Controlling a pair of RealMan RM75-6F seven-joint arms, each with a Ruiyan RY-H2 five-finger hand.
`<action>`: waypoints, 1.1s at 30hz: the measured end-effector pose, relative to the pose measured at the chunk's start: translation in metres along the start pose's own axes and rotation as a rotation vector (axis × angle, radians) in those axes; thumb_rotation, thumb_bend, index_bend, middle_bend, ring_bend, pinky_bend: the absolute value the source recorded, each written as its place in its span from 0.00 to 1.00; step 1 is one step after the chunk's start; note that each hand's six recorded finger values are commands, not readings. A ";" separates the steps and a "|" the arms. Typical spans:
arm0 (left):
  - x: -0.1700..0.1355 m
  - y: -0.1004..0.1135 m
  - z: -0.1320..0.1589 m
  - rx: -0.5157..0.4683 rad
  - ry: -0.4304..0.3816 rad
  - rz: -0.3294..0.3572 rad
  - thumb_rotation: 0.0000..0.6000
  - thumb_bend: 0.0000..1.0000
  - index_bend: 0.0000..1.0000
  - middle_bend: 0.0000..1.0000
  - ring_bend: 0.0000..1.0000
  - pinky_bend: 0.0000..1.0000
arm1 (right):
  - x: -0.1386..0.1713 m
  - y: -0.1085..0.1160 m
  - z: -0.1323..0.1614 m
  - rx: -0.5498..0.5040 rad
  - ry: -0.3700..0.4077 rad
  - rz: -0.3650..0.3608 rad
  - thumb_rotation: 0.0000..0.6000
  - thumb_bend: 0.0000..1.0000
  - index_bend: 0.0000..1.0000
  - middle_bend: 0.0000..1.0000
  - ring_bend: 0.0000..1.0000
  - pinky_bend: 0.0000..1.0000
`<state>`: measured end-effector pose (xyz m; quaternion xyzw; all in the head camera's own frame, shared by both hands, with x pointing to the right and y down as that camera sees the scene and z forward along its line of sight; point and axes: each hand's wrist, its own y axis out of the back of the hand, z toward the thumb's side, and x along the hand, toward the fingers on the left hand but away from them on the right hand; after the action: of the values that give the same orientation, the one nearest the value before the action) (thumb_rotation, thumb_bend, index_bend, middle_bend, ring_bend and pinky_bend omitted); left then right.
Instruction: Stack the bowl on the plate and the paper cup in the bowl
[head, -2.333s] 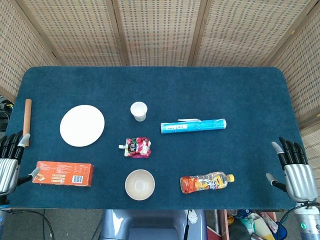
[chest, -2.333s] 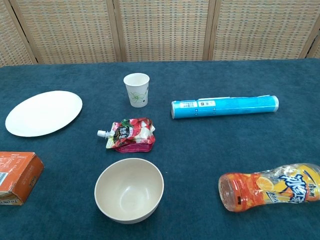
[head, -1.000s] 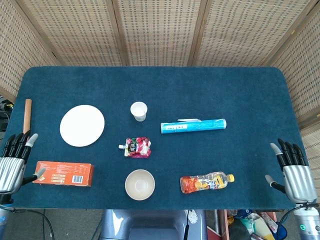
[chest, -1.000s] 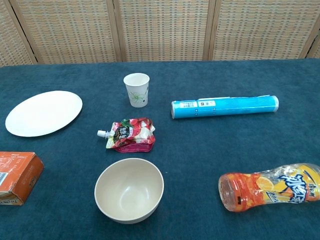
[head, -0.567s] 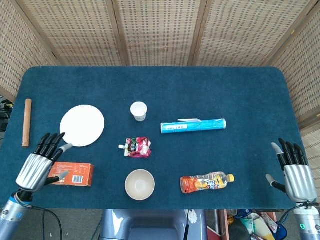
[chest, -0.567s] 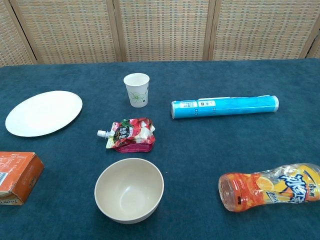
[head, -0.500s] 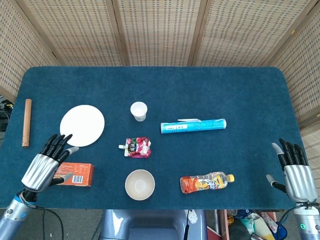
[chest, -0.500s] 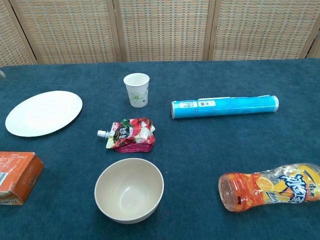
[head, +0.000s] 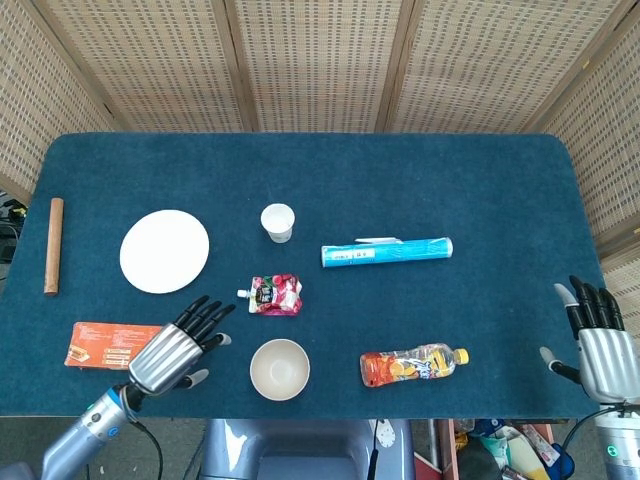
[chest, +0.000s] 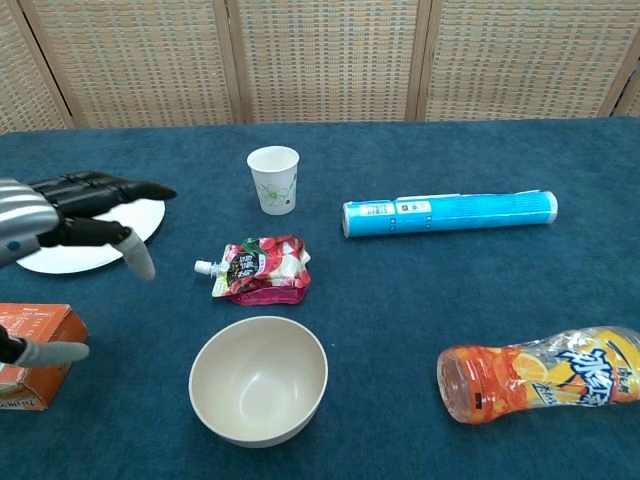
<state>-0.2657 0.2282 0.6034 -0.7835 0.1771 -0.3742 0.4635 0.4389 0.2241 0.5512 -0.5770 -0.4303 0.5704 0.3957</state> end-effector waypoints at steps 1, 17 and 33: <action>0.003 -0.003 0.004 0.000 -0.008 -0.010 1.00 0.21 0.36 0.00 0.00 0.00 | 0.000 0.000 -0.001 -0.002 -0.004 0.000 1.00 0.17 0.06 0.00 0.00 0.00; 0.036 -0.038 0.041 0.039 -0.078 -0.095 1.00 0.24 0.46 0.00 0.00 0.00 | -0.002 0.005 -0.014 -0.039 -0.041 -0.012 1.00 0.17 0.06 0.00 0.00 0.00; 0.052 -0.059 0.044 0.059 -0.059 -0.118 1.00 0.36 0.62 0.00 0.00 0.00 | -0.001 0.008 -0.015 -0.048 -0.043 -0.016 1.00 0.17 0.06 0.00 0.00 0.00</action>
<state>-0.2021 0.2517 0.6632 -0.7893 0.1058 -0.3827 0.4684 0.4545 0.2206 0.5444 -0.5703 -0.4568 0.5692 0.3768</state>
